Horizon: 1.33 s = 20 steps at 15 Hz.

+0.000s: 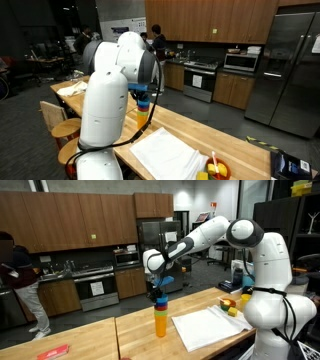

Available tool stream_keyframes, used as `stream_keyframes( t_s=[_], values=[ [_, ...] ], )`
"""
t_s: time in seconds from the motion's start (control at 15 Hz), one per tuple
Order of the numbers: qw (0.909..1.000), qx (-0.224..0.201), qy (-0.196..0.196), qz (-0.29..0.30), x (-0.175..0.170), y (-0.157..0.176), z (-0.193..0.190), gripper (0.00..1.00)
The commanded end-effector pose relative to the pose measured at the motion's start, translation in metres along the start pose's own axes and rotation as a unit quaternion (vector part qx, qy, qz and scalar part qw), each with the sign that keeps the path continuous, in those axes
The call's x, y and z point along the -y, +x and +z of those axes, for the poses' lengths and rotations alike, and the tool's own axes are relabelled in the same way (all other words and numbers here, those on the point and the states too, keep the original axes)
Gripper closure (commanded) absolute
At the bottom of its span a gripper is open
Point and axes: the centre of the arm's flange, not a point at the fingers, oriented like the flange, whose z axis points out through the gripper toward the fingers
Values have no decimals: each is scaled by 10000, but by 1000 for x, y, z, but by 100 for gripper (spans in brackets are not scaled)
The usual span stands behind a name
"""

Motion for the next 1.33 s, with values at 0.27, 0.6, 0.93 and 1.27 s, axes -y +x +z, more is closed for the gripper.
stream_keyframes(
  t_s=[0.27, 0.6, 0.93, 1.27],
  values=[
    [9857, 750, -1496, -198, 18, 41, 21, 97],
    [9892, -57, -1419, -355, 19, 40, 21, 97],
    [9827, -1341, -1255, -237, 12, 15, 9, 97],
    [9679, -2407, -728, -46, 1, -24, 16, 97]
  ],
)
